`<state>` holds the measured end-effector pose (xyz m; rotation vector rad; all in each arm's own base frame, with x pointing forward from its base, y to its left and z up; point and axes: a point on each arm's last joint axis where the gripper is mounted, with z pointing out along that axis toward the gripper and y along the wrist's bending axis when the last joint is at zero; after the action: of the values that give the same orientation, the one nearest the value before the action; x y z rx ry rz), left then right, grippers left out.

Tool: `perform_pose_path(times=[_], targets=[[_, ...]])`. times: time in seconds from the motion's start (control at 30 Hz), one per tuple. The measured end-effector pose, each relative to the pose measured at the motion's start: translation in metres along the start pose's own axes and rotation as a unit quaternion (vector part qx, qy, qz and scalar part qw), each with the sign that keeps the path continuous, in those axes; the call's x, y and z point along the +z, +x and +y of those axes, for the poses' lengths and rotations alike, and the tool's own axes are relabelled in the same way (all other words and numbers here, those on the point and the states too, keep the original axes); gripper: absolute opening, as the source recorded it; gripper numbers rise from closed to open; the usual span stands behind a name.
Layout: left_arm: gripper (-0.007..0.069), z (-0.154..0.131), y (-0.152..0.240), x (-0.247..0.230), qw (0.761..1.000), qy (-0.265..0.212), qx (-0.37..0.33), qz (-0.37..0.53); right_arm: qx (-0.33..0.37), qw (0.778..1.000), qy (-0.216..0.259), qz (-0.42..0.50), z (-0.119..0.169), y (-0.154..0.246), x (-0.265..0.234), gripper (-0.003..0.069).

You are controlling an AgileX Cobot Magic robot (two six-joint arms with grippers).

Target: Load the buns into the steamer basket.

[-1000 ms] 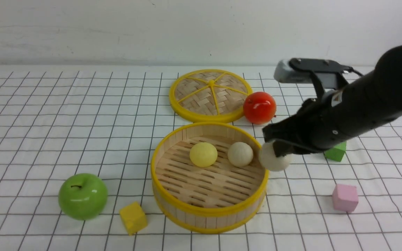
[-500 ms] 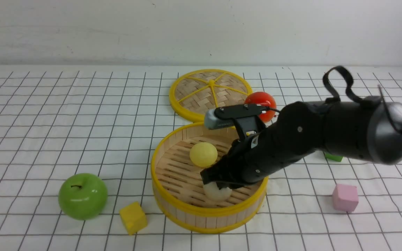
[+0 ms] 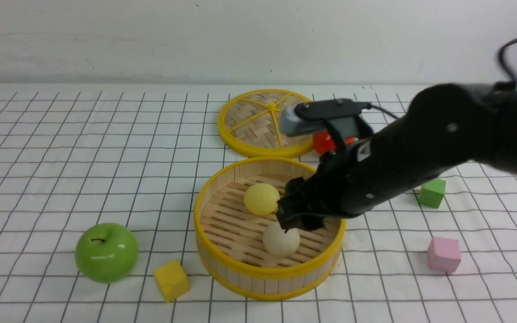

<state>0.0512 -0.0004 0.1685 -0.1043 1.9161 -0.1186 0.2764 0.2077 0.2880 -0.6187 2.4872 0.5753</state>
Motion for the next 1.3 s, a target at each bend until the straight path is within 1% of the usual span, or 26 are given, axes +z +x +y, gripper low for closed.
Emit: perform_pose_path(times=[0.07,0.1,0.17,0.23,0.33,0.37,0.4,0.47,0.63,1.0,1.1,1.17,1.2,1.23,1.27,1.3], targets=[[0.0165,0.000,0.000,0.000,1.000,0.000,0.000,0.000,-0.024,1.000,-0.006,0.014,0.010,0.008,-0.044,0.0454],[0.0165,0.000,0.000,0.000,1.000,0.000,0.000,0.000,-0.032,0.999,-0.005,0.021,0.012,0.013,-0.056,0.0435],[0.0165,0.000,0.000,0.000,1.000,0.000,0.000,0.000,-0.050,0.998,0.003,0.037,0.015,0.024,-0.084,0.0367],[0.0167,0.000,0.000,0.000,1.000,0.000,0.000,0.000,-0.055,0.998,0.021,0.038,0.014,0.037,-0.107,0.0269],[0.0172,0.000,0.000,0.000,1.000,0.000,0.000,0.000,-0.048,0.998,0.038,0.026,0.012,0.056,-0.127,0.0106],[0.0174,0.000,0.000,0.000,1.000,0.000,0.000,0.000,-0.049,0.998,0.041,0.015,0.012,0.066,-0.136,0.0033],[0.0174,0.000,0.000,0.000,1.000,0.000,0.000,0.000,-0.048,0.998,0.042,0.014,0.011,0.071,-0.138,0.0006],[0.0176,0.000,0.000,0.000,1.000,0.000,0.000,0.000,-0.048,0.998,0.043,0.010,0.010,0.084,-0.143,-0.0018],[0.0182,0.000,0.000,0.000,1.000,0.000,0.000,0.000,-0.048,0.998,0.044,0.021,0.007,0.107,-0.149,-0.0020],[0.0193,0.000,0.000,0.000,1.000,0.000,0.000,0.000,-0.061,0.996,0.063,0.016,0.004,0.111,-0.154,-0.0015],[0.0197,0.000,0.000,0.000,1.000,0.000,0.001,0.000,-0.068,0.994,0.084,-0.012,-0.001,0.110,-0.159,-0.0014],[0.0199,0.000,0.000,0.000,1.000,0.000,0.001,0.000,-0.057,0.988,0.116,-0.087,-0.013,0.112,-0.172,-0.0012],[0.0200,0.000,0.000,0.000,1.000,0.000,0.001,0.000,-0.049,0.984,0.130,-0.109,-0.018,0.115,-0.178,-0.0012],[0.0201,0.000,0.000,0.000,1.000,0.000,0.001,0.000,-0.034,0.978,0.150,-0.143,-0.025,0.122,-0.185,-0.0010],[0.0201,0.000,0.000,0.000,1.000,0.000,0.001,0.000,-0.035,0.977,0.151,-0.144,-0.026,0.122,-0.184,-0.0010],[0.0201,0.000,0.000,0.000,1.000,0.000,0.001,0.000,-0.011,0.964,0.182,-0.194,-0.035,0.137,-0.193,-0.0010]])
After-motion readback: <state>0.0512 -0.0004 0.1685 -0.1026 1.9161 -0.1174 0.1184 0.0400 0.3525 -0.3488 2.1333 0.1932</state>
